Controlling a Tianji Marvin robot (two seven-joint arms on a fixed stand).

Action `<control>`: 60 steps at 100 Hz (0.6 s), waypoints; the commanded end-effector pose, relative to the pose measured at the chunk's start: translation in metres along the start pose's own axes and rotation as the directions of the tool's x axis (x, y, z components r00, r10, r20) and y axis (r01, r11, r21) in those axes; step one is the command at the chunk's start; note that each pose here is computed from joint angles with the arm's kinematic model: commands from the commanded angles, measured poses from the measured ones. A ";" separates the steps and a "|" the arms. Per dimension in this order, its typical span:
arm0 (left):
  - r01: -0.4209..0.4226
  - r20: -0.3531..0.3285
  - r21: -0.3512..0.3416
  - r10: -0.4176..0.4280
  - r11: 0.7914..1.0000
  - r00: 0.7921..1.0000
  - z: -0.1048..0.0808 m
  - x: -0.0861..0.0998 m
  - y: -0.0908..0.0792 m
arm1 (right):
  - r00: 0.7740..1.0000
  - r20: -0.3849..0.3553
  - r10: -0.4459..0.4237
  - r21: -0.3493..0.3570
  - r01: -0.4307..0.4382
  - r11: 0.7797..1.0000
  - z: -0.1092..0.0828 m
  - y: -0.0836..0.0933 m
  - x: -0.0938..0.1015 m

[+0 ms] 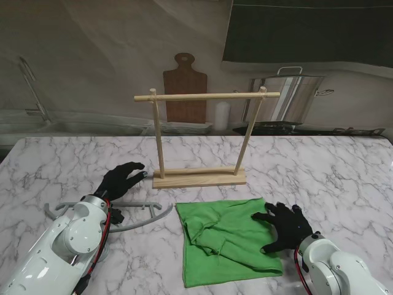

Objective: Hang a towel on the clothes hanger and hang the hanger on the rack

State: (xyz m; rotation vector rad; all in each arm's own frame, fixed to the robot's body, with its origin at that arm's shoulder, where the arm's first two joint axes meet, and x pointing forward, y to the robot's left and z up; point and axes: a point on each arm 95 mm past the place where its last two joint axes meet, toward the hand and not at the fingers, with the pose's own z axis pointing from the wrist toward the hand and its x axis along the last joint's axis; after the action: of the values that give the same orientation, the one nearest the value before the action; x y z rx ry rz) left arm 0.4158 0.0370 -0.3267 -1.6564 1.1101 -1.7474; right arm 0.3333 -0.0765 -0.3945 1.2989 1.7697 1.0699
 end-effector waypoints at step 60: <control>0.000 -0.001 -0.019 0.000 1.000 1.000 0.000 0.000 0.003 | 0.983 -0.023 0.181 -0.075 -0.182 0.980 0.005 -0.015 0.008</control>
State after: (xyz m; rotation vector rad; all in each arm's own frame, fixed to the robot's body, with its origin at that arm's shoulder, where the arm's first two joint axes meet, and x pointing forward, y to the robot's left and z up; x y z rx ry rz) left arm 0.4158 0.0372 -0.3268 -1.6561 1.1106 -1.7473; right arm 0.3382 -0.0707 -0.3946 1.3979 1.6050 1.2536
